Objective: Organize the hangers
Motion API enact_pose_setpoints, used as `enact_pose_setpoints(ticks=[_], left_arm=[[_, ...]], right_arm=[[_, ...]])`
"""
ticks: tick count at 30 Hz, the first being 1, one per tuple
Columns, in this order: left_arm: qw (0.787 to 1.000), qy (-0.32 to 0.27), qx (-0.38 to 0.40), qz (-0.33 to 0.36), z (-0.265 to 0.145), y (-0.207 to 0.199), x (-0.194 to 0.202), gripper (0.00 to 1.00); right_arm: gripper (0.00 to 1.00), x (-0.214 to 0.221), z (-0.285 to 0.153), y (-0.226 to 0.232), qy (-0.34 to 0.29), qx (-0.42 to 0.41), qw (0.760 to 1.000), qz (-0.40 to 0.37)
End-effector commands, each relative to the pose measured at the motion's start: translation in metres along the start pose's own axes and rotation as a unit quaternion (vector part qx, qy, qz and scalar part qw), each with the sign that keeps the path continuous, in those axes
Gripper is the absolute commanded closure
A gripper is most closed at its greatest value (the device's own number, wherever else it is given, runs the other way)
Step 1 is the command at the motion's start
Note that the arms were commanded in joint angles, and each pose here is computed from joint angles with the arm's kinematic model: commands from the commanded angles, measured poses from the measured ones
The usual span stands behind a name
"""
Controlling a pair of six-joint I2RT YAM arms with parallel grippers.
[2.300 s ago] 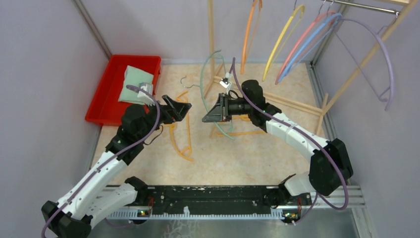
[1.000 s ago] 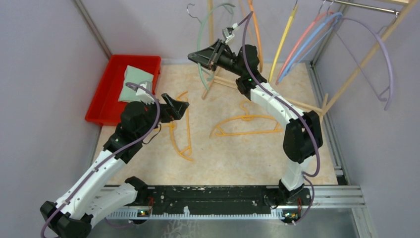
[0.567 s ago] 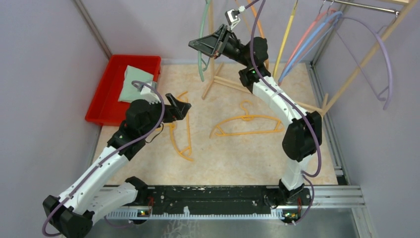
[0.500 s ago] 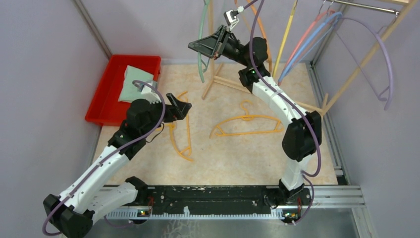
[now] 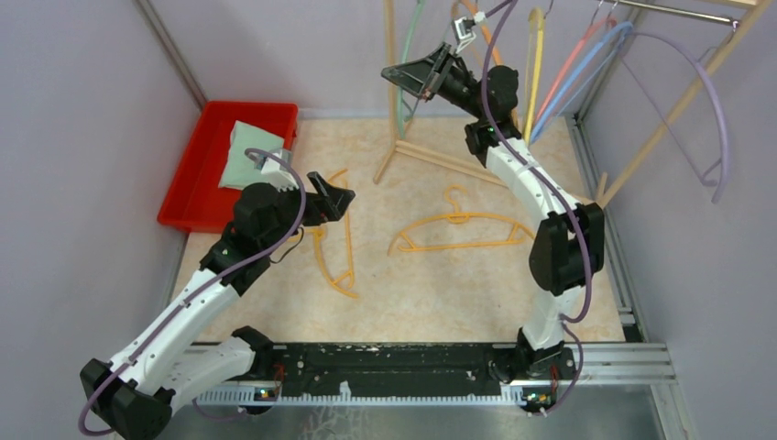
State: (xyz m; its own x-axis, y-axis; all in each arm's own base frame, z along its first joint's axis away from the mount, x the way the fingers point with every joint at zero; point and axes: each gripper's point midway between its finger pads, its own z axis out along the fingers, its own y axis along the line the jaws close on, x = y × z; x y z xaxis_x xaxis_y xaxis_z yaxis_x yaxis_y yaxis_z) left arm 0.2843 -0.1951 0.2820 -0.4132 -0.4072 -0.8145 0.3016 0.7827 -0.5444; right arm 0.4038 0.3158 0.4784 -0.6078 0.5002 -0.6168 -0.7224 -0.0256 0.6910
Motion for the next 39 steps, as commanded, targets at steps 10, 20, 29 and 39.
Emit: enact_pose_setpoints(ticks=[10, 20, 29, 39], left_arm=[[1.0, 0.012, 0.018, -0.006, 0.01, -0.005, 0.007, 0.04], [0.999, 0.02, 0.023, -0.01, 0.016, -0.006, 0.012, 0.04], [0.999, 0.022, 0.02, -0.014, 0.017, -0.003, 0.016, 0.04], [1.0, 0.018, 0.009, -0.007, 0.017, 0.002, 0.014, 0.04]], right_arm=[[1.0, -0.039, -0.058, 0.044, -0.097, 0.067, 0.986, -0.119], [1.0, -0.04, -0.065, 0.056, -0.077, 0.086, 0.984, -0.139], [1.0, -0.027, -0.052, 0.036, -0.031, 0.1, 0.987, -0.118], [1.0, -0.016, -0.027, 0.009, -0.007, 0.107, 0.989, -0.101]])
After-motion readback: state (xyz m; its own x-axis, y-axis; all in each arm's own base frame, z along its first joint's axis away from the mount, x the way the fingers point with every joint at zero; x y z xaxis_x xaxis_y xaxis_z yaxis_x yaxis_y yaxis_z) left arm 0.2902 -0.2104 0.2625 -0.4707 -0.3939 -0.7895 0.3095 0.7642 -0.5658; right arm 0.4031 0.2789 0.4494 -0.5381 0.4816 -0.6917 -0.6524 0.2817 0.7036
